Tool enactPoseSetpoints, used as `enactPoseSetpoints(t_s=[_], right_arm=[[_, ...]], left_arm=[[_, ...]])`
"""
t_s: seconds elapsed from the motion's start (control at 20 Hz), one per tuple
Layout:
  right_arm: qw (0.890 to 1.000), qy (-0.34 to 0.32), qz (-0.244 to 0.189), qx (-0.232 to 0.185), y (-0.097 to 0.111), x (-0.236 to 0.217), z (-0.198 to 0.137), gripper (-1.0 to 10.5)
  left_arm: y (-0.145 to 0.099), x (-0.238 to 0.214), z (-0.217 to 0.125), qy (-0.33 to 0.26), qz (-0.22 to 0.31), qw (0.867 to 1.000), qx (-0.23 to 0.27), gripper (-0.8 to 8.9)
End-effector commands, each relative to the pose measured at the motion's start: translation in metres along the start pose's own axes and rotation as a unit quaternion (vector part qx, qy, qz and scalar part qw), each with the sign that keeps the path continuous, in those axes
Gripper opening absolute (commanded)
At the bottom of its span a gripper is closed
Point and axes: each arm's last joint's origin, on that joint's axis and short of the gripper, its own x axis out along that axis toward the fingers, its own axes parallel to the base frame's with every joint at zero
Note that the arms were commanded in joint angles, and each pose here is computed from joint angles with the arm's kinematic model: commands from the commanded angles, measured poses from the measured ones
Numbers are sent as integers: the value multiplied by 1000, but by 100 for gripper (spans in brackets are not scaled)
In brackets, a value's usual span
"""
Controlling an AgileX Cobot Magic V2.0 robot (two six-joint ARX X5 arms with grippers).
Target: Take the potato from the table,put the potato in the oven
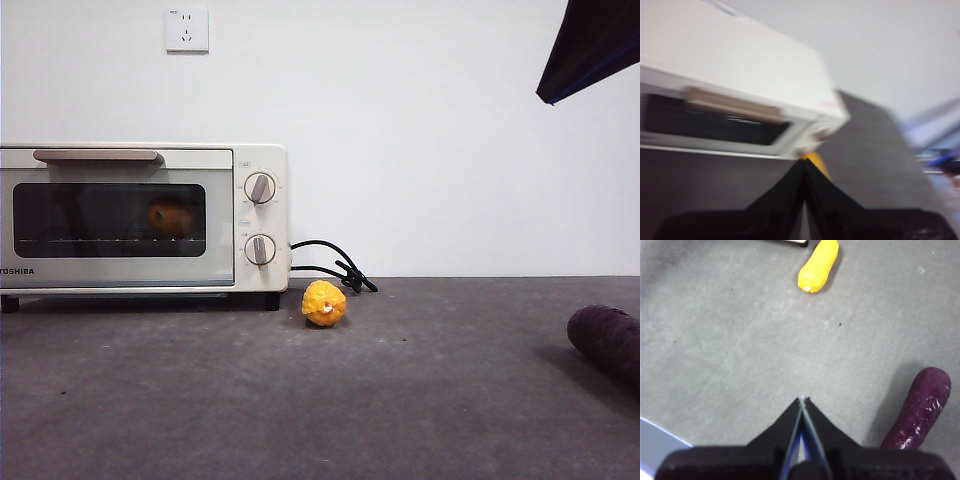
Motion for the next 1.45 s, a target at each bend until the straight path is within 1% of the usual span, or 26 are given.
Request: enactPoseSetpoints(t_s=[0.05,0.1,0.15,0.25,0.4,0.5,0.7,0.8,0.85,0.9,0.95,1.05,1.1,1.2,1.25,1.35,1.45], right_arm=[[1000,1,-3,4,0,2,-2,1],[1000,2,-3,3,0,2,-2,1],[1000,4,-4,3,0,2,-3,1],[1000,3,-4,3,0,2,-3,1],[1000,4,-4,3,0,2,-3,1],[1000,4,-3,3,0,2,-3,1],[1000,4,-3,3,0,2,-3,1],[1000,3,-4,3,0,2,-3,1],[1000,4,-4,3,0,2,-3,1],[1000,4,-4,3,0,2,-3,1],[1000,4,-4,3,0,2,-3,1],[1000,4,-4,3,0,2,-3,1],[1000,4,-3,3,0,2,-3,1],[1000,3,-4,3,0,2,-3,1],[1000,4,-4,3,0,2,-3,1],[1000,4,-4,3,0,2,-3,1],[1000,4,-3,3,0,2,-3,1]], left_arm=[[-18,-24,-12,-21,86,991,97,-5],[-25,-31,-17,-24,104,988,108,-5],[-31,-37,-22,-25,109,987,116,-5],[-40,-42,-29,-13,90,988,125,-4],[-47,-41,-37,18,47,991,125,-4],[-46,-36,-36,26,43,991,124,-4],[-38,-16,-32,58,51,991,111,-4],[-34,-6,-32,73,59,989,114,-4],[-32,-2,-30,73,72,985,138,-4],[-30,0,-29,70,97,980,158,-4],[-30,0,-28,65,118,975,177,-4],[-33,-6,-26,14,154,967,200,-4],[-35,-10,-27,-12,154,966,207,-4],[-37,-18,-34,-72,137,962,223,-4],[-34,-19,-43,-96,130,960,229,-4],[-23,-16,-67,-122,124,956,235,-4],[-4,-5,-99,-126,123,956,236,-4]])
